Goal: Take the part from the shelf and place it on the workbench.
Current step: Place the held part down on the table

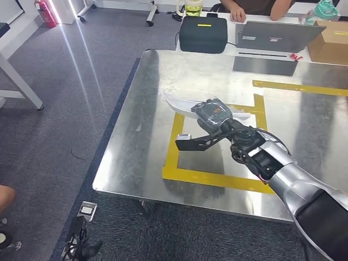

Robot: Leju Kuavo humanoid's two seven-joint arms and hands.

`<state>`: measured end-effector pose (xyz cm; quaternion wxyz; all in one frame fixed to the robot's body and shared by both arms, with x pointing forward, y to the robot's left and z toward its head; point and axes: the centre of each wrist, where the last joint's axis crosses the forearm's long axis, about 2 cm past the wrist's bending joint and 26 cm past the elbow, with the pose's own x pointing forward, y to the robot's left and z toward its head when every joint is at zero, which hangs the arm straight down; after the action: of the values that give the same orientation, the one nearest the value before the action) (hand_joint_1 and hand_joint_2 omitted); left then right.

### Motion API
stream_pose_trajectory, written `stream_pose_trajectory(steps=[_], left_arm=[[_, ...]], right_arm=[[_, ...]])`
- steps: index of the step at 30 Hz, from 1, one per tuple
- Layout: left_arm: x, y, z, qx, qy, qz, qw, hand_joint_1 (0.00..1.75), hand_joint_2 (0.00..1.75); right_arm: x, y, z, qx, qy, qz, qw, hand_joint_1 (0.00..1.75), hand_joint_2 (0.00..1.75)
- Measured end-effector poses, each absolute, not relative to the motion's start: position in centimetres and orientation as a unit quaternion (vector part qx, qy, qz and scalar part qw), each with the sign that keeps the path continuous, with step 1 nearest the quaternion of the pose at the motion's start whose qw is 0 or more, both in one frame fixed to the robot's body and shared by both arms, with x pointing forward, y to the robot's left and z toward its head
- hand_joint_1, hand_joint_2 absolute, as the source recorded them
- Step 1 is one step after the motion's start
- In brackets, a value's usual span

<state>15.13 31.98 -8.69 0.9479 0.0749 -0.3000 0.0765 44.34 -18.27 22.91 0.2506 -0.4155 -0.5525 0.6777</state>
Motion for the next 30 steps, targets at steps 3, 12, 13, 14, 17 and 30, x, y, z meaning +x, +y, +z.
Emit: stream_pose_trajectory(steps=[3, 12, 13, 14, 17, 30], left_arm=[[15.1, 32.0, -8.7, 0.078, -0.302, 0.075, 0.947, 0.0, 1.75], [14.9, 32.0, -8.8, 0.076, -0.304, 0.078, 0.946, 0.0, 1.75], [14.9, 32.1, -8.8, 0.077, -0.305, 0.079, 0.946, 0.0, 1.75], [14.8, 32.1, -8.8, 0.078, -0.307, 0.08, 0.945, 0.0, 1.75], [14.5, 32.1, -8.9, 0.085, -0.309, 0.082, 0.944, 0.0, 1.75], [13.8, 32.8, -9.0, 0.119, -0.297, 0.081, 0.944, 0.0, 1.75]], right_arm=[[44.7, -20.3, 22.2, -0.435, -0.514, 0.694, 0.254, 1.75, 1.75], [45.3, -24.3, 21.1, -0.46, -0.458, 0.709, 0.277, 1.75, 1.75], [45.3, -24.7, 21.0, -0.462, -0.452, 0.709, 0.281, 1.75, 1.75], [45.3, -25.0, 20.8, -0.464, -0.448, 0.709, 0.285, 1.75, 1.75], [45.4, -26.0, 20.5, -0.468, -0.438, 0.707, 0.298, 1.75, 1.75], [44.9, -29.8, 18.5, -0.462, -0.423, 0.696, 0.352, 1.75, 1.75]])
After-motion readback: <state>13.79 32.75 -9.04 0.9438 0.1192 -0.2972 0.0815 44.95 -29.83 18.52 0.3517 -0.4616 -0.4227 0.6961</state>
